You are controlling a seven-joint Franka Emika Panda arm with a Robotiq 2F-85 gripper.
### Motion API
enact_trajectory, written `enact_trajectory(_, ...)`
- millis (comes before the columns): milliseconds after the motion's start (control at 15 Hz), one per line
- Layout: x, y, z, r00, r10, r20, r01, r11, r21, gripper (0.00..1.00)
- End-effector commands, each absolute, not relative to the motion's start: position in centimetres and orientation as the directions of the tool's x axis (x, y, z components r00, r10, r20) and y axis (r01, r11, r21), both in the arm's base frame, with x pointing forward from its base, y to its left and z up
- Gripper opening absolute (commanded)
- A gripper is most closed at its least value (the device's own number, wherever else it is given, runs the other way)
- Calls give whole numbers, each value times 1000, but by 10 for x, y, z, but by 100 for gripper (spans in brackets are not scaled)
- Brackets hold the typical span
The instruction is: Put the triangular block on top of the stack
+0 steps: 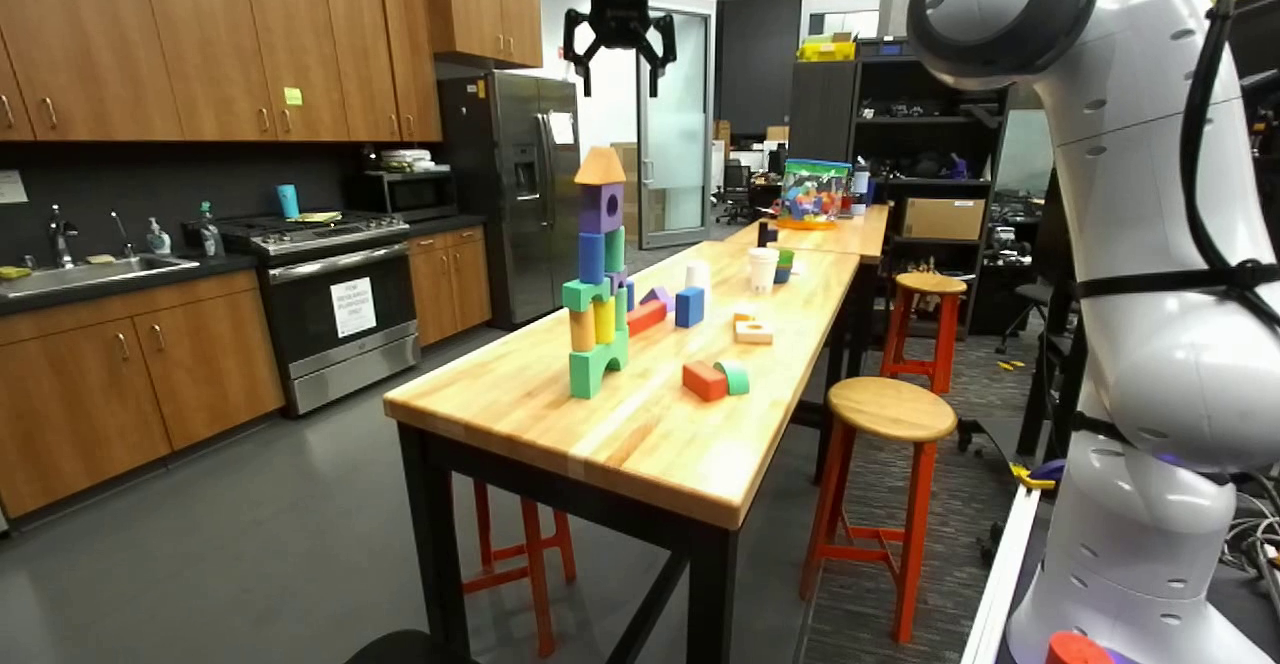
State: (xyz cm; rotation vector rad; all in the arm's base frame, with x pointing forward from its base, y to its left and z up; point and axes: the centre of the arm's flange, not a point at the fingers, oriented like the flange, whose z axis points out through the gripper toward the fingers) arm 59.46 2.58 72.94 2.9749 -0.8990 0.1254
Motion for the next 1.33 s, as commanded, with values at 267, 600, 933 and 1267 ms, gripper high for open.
enact_trajectory(267, 595, 26, 729, 867, -492, 84, -494, -869, 13, 100)
enact_trajectory(600, 595, 37, 723, 951, -290, 105, -302, -944, 132, 100)
enact_trajectory(933, 584, 48, 713, 998, -11, 55, -17, -993, 120, 100)
enact_trajectory(1267, 558, 40, 717, 970, 242, -1, 239, -961, 141, 100)
